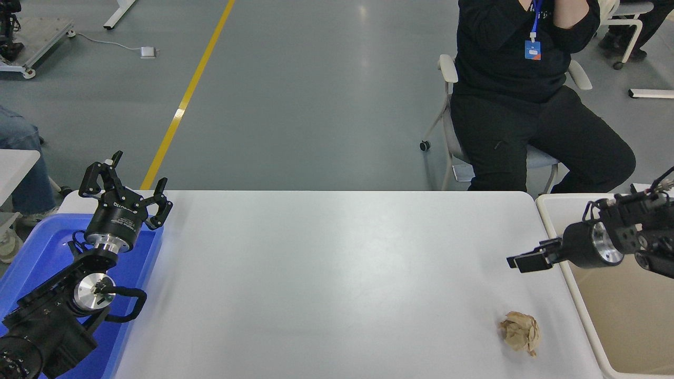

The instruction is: Clean the table surface

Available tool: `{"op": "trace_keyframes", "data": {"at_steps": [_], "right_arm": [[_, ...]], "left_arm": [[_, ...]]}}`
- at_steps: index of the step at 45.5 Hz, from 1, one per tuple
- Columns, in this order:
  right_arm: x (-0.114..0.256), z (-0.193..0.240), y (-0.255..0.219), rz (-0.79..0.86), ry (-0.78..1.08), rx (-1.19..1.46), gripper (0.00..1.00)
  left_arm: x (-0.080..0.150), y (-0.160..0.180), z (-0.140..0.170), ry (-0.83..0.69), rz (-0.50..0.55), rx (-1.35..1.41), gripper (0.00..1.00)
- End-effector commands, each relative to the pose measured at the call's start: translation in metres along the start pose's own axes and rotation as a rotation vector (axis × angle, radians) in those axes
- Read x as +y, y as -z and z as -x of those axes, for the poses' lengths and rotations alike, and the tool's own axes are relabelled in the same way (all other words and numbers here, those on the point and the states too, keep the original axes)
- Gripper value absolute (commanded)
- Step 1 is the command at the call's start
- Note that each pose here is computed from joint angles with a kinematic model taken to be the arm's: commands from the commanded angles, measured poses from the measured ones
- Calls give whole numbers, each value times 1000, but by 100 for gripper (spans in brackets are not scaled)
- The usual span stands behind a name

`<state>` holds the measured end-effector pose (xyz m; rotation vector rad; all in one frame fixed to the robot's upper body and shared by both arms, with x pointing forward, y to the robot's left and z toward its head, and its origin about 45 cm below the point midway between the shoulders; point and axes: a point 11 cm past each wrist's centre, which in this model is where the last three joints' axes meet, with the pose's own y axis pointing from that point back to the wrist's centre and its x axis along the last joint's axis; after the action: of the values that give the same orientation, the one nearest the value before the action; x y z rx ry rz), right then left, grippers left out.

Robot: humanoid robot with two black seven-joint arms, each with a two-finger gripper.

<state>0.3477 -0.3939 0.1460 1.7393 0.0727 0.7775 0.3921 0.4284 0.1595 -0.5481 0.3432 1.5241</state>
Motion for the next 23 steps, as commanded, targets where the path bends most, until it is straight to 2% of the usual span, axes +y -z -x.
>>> {"op": "trace_keyframes", "data": {"at_steps": [1,7,23], "right_arm": [[-11,53,10,-42,127,13,99],[-15,69,13,-54,153,-1,99],[-17,69,19,-71,152,-4,99]], "left_arm": [[0,0,0,0,0,0,100],[0,0,0,0,0,0,100],[0,0,0,-1,-1,0,100]]}}
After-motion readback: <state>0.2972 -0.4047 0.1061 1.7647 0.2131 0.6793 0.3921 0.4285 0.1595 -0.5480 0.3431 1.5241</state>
